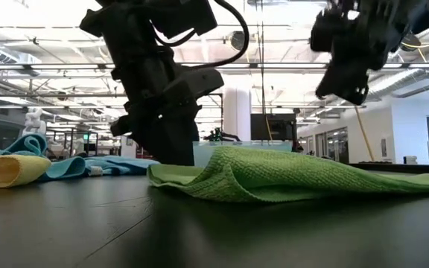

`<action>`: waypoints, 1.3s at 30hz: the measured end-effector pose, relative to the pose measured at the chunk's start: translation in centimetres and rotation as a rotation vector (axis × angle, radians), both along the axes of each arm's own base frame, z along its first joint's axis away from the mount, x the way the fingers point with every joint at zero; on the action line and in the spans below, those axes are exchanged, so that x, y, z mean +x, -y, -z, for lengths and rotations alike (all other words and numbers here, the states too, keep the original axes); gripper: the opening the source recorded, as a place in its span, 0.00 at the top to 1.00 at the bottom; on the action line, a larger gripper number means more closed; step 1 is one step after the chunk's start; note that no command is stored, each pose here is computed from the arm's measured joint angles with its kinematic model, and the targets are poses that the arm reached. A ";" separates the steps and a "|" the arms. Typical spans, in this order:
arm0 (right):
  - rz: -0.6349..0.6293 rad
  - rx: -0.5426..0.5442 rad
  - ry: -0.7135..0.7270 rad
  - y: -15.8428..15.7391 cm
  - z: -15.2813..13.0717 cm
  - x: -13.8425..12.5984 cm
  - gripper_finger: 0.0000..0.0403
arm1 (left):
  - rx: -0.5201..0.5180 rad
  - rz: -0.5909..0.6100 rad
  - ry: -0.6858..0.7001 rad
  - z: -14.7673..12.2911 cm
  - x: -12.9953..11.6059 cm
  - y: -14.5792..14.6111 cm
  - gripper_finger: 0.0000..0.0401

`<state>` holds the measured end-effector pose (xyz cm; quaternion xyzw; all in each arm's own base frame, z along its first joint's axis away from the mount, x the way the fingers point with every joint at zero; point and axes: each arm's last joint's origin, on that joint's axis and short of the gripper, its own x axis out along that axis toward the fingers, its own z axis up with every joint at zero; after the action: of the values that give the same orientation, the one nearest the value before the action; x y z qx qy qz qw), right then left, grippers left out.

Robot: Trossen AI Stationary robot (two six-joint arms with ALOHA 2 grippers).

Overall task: Fold microfiber towels
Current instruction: Fold the green microfiber towel

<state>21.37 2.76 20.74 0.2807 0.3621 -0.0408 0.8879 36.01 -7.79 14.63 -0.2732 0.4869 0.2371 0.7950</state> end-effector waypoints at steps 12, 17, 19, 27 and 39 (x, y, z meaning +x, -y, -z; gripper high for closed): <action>-0.056 0.083 -0.050 -2.8 1.2 0.5 1.00 | -0.056 -0.024 0.039 -0.1 -0.3 2.5 0.70; -0.061 0.100 -0.175 -4.3 3.5 1.0 1.00 | -0.164 -0.006 0.085 -0.4 -0.2 4.2 0.70; -0.065 0.094 -0.232 -4.8 4.6 1.1 1.00 | -0.228 0.034 0.122 -0.7 0.0 5.0 0.70; -0.038 0.077 -0.377 -5.4 7.7 1.5 1.00 | -0.267 0.067 0.176 -1.0 0.1 6.3 0.70; -0.128 -0.025 -0.375 -4.5 8.2 1.9 1.00 | -0.209 0.053 0.059 -0.4 -0.9 5.9 0.70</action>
<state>23.22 7.31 12.56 0.2336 0.5377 -0.0403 0.8091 35.13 -13.68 14.98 -0.3483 0.4923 0.1556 0.7824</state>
